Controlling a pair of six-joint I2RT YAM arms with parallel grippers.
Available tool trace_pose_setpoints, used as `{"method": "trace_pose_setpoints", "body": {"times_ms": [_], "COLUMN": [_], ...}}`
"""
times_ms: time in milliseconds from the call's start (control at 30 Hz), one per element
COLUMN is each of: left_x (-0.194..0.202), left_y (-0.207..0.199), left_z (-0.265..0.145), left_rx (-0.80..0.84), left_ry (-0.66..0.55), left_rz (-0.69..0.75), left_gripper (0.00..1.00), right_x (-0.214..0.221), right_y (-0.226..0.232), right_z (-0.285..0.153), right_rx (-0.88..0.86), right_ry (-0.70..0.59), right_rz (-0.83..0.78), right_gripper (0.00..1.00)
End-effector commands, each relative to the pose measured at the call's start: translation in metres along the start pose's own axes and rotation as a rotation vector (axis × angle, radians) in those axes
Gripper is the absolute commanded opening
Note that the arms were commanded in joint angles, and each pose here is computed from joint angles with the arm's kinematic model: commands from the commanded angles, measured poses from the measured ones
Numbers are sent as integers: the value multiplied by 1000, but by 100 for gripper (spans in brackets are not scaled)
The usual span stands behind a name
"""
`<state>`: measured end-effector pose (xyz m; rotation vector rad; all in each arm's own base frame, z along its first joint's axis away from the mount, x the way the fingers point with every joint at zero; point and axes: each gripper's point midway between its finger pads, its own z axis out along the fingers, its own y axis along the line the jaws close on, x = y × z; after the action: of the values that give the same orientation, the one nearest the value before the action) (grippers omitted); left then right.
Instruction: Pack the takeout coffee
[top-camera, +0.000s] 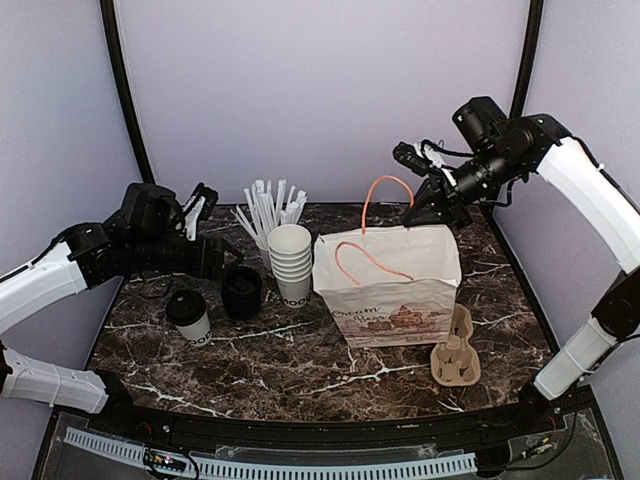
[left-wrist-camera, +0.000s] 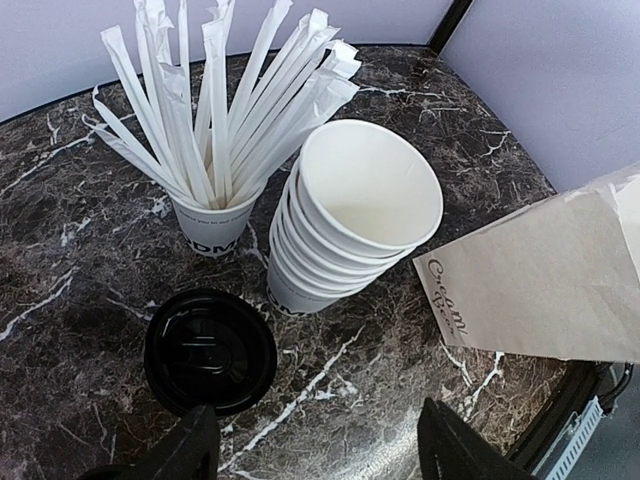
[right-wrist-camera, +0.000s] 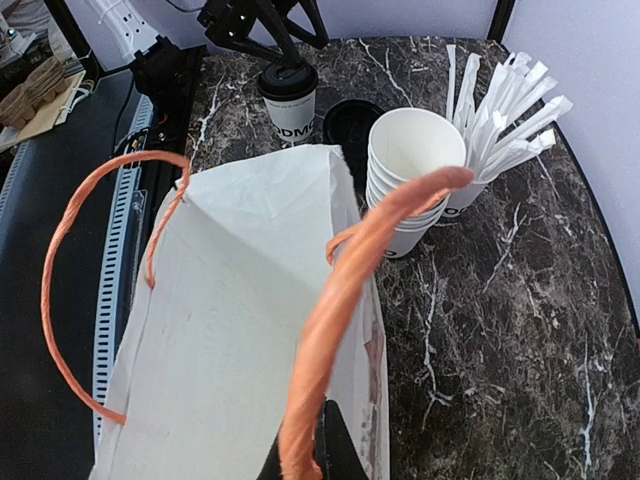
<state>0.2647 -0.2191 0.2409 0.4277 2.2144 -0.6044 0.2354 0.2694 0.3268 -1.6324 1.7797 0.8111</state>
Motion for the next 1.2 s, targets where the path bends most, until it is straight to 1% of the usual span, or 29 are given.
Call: {"method": "trace_pose_setpoints", "body": {"times_ms": [0, 167, 433, 633, 800, 933, 1067, 1167], "left_x": [-4, -3, 2, 8, 10, 10, 10, 10], "left_y": [-2, -2, 0, 3, 4, 6, 6, 6], "left_z": [-5, -2, 1, 3, 4, 4, 5, 6], "left_rx": [5, 4, -2, -11, -15, -23, -24, -27], "left_ry": [-11, -6, 9, 17, 23, 18, 21, 20], "left_rz": [-6, -5, -5, -5, -7, -1, 1, 6], "left_gripper": [71, 71, 71, 71, 71, 71, 71, 71], "right_x": [-31, -44, -42, -29, -25, -28, -36, -41], "right_y": [14, 21, 17, 0, -14, -27, -35, -41], "right_z": [-13, -9, 7, 23, 29, 25, 11, -8], "right_rx": [-25, -49, -78, -46, 9, 70, 121, 184], "right_ry": [-78, -87, -64, -22, -1, -5, -27, -37], "right_rz": [-69, -97, -94, -81, -57, -41, -28, -29], "right_gripper": [0, 0, 0, 0, 0, 32, 51, 57]}}
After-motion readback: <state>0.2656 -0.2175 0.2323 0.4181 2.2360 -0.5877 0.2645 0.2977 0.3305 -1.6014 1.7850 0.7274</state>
